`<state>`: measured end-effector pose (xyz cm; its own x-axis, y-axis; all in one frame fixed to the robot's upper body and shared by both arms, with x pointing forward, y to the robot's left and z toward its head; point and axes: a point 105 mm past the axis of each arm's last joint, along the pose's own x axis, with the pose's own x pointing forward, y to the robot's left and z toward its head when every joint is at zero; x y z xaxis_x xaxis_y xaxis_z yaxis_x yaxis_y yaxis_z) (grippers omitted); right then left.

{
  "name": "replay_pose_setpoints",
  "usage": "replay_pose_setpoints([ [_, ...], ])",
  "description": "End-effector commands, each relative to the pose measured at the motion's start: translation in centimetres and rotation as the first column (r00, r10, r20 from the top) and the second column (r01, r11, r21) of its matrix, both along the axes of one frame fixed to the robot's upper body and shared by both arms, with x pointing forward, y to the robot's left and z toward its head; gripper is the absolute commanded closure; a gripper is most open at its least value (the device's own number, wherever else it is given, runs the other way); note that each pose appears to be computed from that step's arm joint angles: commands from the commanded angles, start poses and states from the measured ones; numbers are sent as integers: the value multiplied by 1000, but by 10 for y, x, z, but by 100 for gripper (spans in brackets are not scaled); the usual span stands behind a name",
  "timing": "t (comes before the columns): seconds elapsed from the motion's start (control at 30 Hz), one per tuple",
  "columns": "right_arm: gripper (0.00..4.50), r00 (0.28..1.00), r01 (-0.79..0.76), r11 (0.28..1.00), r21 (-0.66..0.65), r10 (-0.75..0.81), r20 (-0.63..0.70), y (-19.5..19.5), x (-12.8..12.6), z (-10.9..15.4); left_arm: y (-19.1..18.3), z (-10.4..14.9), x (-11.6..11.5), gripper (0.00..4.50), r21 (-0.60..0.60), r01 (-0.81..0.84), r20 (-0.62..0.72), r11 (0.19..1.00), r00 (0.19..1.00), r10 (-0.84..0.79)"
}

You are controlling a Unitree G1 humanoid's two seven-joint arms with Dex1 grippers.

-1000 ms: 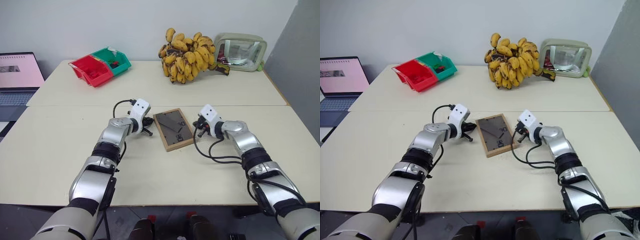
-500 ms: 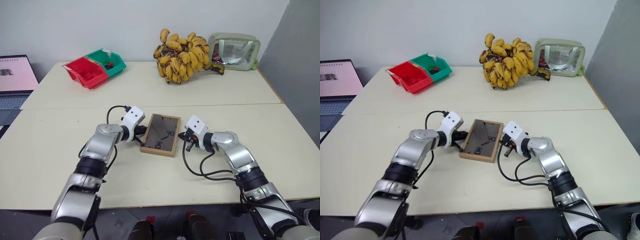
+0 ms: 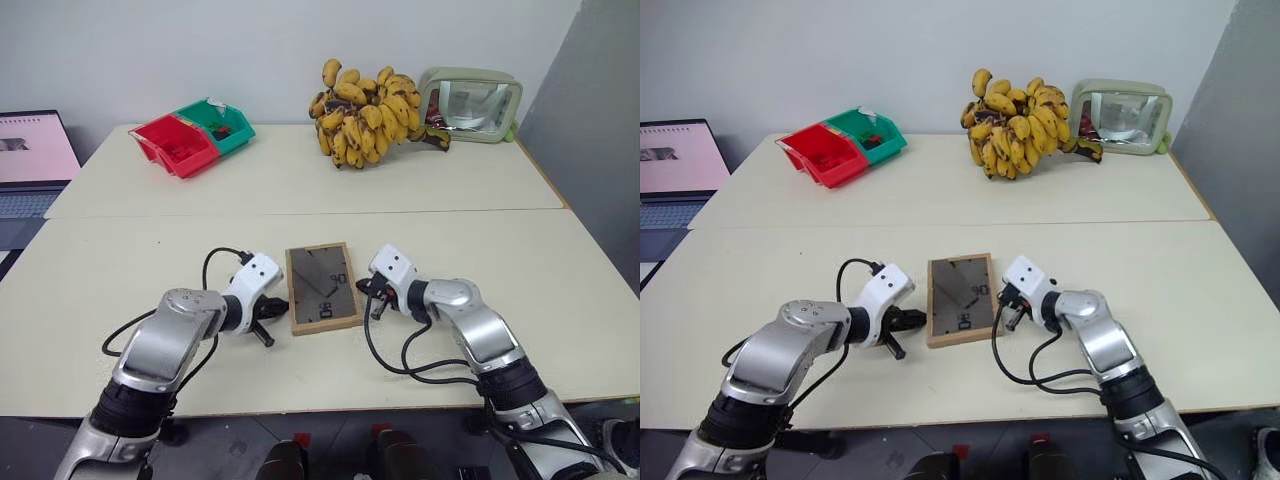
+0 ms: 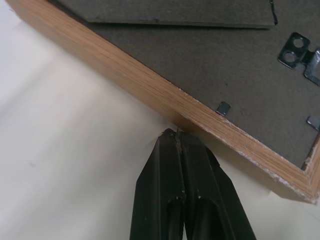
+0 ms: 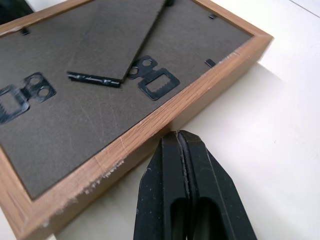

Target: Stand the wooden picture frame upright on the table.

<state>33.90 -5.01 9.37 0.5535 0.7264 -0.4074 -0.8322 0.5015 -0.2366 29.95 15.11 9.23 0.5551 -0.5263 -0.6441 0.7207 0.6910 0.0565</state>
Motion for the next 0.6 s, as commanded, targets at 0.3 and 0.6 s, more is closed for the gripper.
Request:
replay_pose_setpoints([
  [0.3,449,994,-16,985,-174,34,104,-41,7,1,37,0,-11,446,40,11,-13,999,1000,-10],
  [0.6,450,993,16,995,-98,-5,120,-40,37,13,36,48,-25,313,-643,-233,-427,729,900,-89],
])
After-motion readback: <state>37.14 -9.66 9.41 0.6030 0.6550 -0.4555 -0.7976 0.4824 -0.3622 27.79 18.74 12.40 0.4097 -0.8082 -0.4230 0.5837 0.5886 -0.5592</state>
